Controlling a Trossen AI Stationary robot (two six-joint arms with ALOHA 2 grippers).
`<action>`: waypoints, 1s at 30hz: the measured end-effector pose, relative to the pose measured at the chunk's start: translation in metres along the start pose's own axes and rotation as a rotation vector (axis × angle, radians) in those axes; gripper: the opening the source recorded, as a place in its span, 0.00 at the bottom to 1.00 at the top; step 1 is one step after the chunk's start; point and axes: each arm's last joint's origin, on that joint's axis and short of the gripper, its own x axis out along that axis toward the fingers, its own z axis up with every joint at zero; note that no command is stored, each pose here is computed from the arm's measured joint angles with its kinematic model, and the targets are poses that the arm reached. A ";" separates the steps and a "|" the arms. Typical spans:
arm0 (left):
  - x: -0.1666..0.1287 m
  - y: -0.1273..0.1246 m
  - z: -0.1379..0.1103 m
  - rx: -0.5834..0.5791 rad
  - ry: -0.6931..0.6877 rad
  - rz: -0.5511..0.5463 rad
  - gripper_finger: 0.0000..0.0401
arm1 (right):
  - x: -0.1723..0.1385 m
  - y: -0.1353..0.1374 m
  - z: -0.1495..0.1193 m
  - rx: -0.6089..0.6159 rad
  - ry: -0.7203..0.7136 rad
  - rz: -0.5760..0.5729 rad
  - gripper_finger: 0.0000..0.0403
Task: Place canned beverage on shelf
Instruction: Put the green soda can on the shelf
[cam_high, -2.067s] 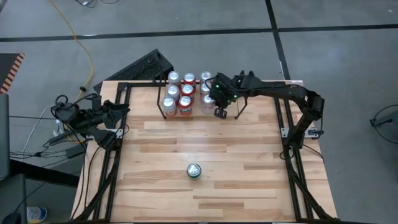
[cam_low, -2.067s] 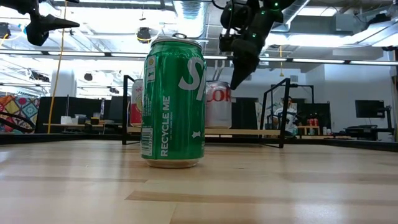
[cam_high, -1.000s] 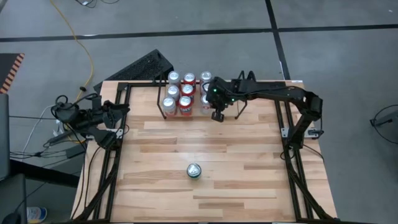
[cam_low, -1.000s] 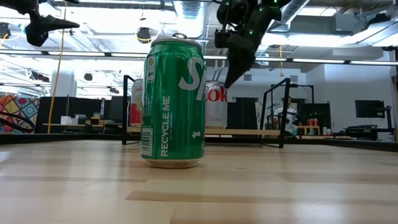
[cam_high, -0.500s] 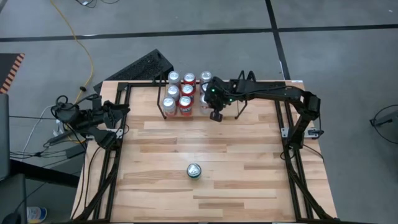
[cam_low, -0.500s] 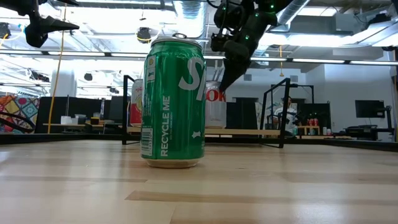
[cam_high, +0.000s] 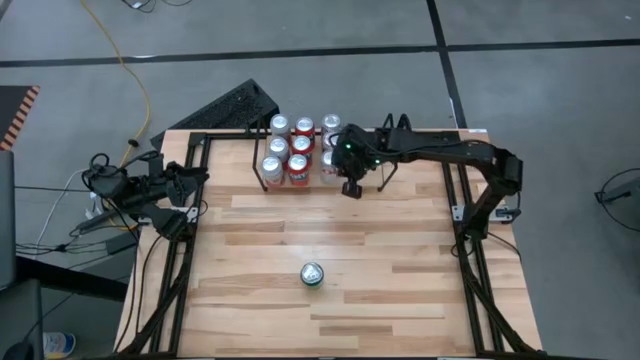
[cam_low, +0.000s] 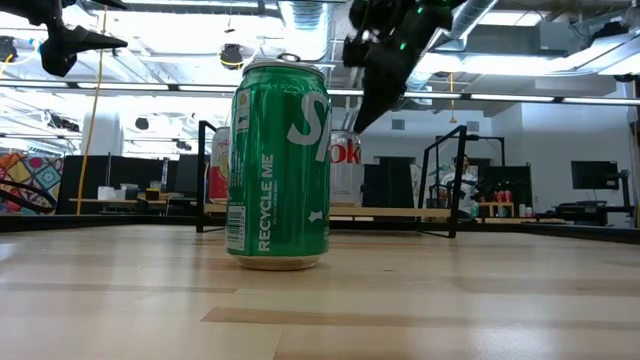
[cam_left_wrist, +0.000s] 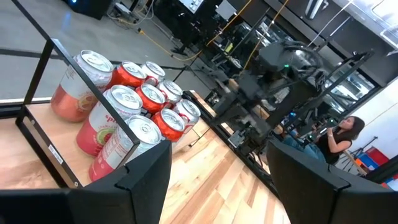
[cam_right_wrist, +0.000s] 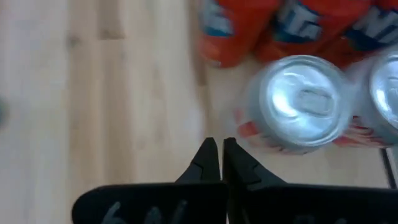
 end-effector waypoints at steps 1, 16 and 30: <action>0.000 0.000 0.000 0.000 0.000 0.000 0.62 | -0.006 0.005 0.000 -0.009 -0.006 0.030 0.02; 0.000 0.001 -0.002 0.005 0.021 -0.006 0.62 | -0.034 0.134 0.013 -0.276 -0.176 0.355 0.55; 0.000 0.001 -0.005 0.024 0.070 -0.034 0.62 | 0.011 0.207 0.024 -0.278 -0.320 0.477 0.97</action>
